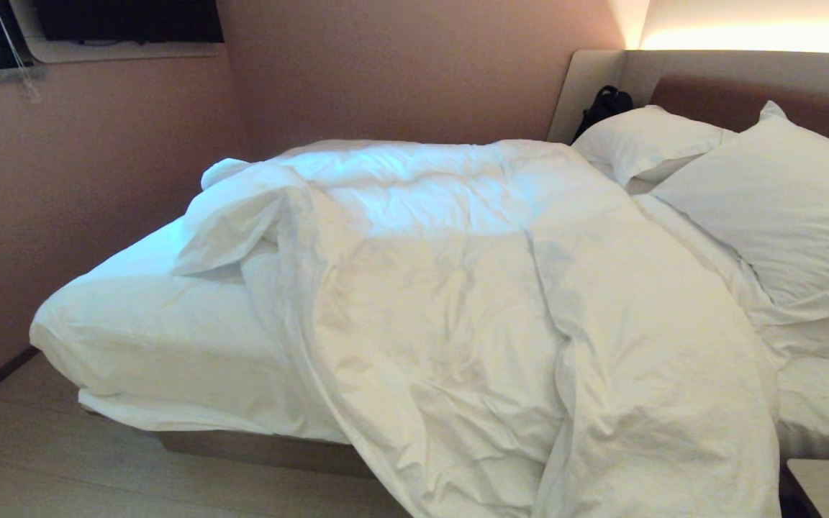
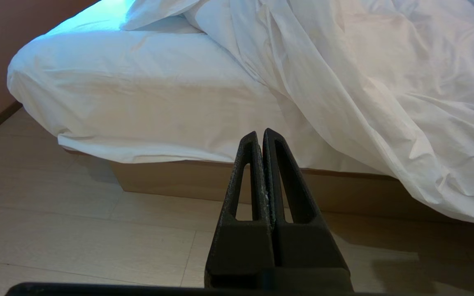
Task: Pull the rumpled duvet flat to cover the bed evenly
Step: Flatten the corners of the folded blanket
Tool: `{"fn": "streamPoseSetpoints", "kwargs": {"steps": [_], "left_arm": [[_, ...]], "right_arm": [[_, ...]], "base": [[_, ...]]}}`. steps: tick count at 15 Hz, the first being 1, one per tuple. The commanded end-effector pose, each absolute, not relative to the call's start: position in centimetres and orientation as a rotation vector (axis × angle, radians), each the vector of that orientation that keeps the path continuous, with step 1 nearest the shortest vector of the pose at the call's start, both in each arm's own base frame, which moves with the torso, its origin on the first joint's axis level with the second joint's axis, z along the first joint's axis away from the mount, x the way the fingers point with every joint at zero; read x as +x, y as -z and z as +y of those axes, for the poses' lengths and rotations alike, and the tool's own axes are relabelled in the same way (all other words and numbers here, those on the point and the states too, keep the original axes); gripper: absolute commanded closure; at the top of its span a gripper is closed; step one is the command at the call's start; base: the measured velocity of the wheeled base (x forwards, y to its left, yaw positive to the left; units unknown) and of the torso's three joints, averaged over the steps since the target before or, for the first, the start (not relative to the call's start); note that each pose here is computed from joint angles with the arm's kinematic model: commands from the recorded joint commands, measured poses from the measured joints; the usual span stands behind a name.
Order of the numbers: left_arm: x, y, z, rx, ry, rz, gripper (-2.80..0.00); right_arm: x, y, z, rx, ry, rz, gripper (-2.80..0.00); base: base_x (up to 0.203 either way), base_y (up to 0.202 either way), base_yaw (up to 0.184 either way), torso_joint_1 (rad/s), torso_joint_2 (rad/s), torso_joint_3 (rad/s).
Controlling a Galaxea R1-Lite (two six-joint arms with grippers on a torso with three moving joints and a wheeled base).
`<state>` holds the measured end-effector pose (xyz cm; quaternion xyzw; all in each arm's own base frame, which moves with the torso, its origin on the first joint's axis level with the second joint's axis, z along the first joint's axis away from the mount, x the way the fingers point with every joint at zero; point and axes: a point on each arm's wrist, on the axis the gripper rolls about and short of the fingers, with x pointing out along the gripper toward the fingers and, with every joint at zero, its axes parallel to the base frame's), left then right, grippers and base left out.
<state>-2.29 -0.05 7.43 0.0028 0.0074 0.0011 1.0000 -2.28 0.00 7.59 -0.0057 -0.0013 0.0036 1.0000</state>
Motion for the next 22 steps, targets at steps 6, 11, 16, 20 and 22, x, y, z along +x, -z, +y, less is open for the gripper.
{"fn": "streamPoseSetpoints", "kwargs": {"steps": [6, 11, 16, 20, 22], "left_arm": [[-2.3, -7.4, -0.1, 0.006, -0.003, 0.015, 0.00], [-2.3, -7.4, -0.1, 0.006, -0.003, 0.015, 0.00], [-2.3, -7.4, -0.1, 0.006, -0.003, 0.015, 0.00], [-2.3, -7.4, -0.1, 0.007, -0.001, 0.015, 0.00], [-2.3, -7.4, -0.1, 0.007, -0.001, 0.015, 0.00]], "right_arm": [[-2.7, -8.9, 0.0, -0.018, -0.012, -0.040, 0.00], [-3.4, -12.4, 0.0, -0.009, -0.008, -0.049, 0.00], [-0.8, -14.2, -0.2, 0.070, 0.072, 0.107, 0.00], [2.4, -15.3, -0.2, 0.199, 0.098, 0.209, 0.00], [4.5, -15.2, -0.1, 0.242, 0.113, 0.298, 0.00]], "base": [[0.000, 0.000, 0.000, 0.000, 0.00, 0.000], [0.000, 0.000, 0.000, 0.000, 0.00, 0.000], [0.000, 0.000, 0.000, 0.000, 0.00, 0.000], [0.000, 0.000, 0.000, 0.000, 0.00, 0.000], [0.000, 0.000, 0.000, 0.000, 0.00, 0.000]]}}
